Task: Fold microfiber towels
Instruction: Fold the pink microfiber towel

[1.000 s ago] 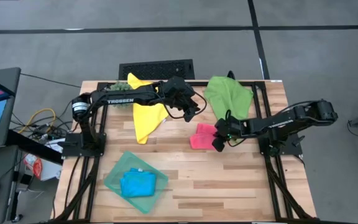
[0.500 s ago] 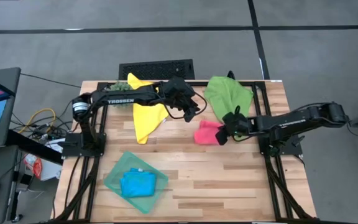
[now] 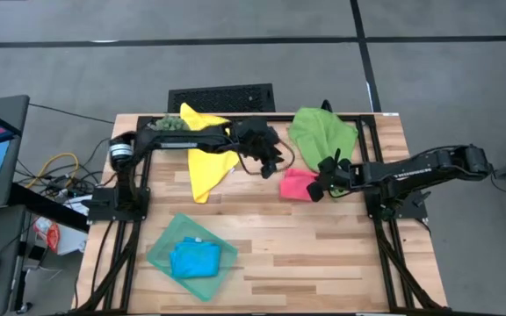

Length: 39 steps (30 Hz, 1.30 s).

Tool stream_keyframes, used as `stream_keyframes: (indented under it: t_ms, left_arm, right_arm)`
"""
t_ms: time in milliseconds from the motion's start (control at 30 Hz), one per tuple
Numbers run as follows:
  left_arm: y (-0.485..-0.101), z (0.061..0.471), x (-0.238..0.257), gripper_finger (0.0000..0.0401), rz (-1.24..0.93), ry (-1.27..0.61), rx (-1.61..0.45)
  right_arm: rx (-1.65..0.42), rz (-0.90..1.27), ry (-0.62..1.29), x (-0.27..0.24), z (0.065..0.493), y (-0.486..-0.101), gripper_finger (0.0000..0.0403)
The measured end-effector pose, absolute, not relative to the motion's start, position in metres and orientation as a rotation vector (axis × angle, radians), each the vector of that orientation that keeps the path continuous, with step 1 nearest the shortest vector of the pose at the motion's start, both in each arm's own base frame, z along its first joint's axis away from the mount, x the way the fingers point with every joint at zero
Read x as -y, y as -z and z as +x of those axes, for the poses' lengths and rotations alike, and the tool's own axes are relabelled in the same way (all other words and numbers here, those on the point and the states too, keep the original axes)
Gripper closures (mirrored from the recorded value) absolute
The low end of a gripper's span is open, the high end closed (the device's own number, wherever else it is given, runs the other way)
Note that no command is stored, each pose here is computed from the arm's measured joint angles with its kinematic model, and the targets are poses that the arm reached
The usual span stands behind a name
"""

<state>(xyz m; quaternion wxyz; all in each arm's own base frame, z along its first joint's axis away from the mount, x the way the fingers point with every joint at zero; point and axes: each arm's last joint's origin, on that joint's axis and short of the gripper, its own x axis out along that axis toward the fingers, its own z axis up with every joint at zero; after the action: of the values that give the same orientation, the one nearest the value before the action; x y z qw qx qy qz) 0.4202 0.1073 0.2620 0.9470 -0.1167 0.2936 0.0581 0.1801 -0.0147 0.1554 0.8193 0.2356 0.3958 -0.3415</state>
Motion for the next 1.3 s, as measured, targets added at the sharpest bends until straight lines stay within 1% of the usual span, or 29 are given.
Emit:
stream_keyframes:
  t_ms: [33,100,233,333,500,667,800,933,1067,1167,1300]
  left_arm:
    - [-0.256,0.427,-0.108,0.0283,-0.237,-0.093,-0.560]
    - [-0.234,0.435,-0.108,0.0286,-0.265,-0.028,-0.573]
    - [-0.202,0.455,-0.113,0.0307,-0.305,0.069,-0.502]
    - [-0.184,0.464,-0.118,0.0331,-0.352,0.084,-0.484]
    - [-0.149,0.468,-0.121,0.0364,-0.439,0.062,-0.584]
    - [-0.144,0.468,-0.123,0.0381,-0.449,0.038,-0.605]
    - [-0.144,0.467,-0.124,0.0385,-0.453,0.035,-0.606]
    - [-0.152,0.470,-0.128,0.0385,-0.540,0.043,-0.596]
    - [-0.167,0.473,-0.134,0.0385,-0.629,0.126,-0.566]
    - [-0.178,0.477,-0.134,0.0385,-0.684,0.223,-0.551]
    - [-0.182,0.480,-0.115,0.0392,-0.677,0.379,-0.575]
  right_arm:
    - [-0.842,0.504,0.732,0.015,0.180,-0.155,0.0394]
    - [-0.848,0.507,0.735,0.015,0.178,-0.156,0.0395]
    - [-0.842,0.517,0.753,0.014,0.176,-0.157,0.0395]
    - [-0.846,0.520,0.763,0.014,0.174,-0.158,0.0394]
    - [-0.864,0.524,0.791,0.015,0.172,-0.156,0.0395]
    - [-0.899,0.527,0.871,0.018,0.169,-0.150,0.0394]
    - [-0.915,0.515,0.885,0.021,0.172,-0.145,0.0394]
    - [-0.965,0.504,0.908,0.023,0.174,-0.137,0.0393]
    - [-0.979,0.501,0.909,0.023,0.179,-0.130,0.0393]
    - [-0.986,0.500,0.911,0.023,0.181,-0.127,0.0392]
    - [-0.990,0.503,0.919,0.025,0.181,-0.126,0.0392]
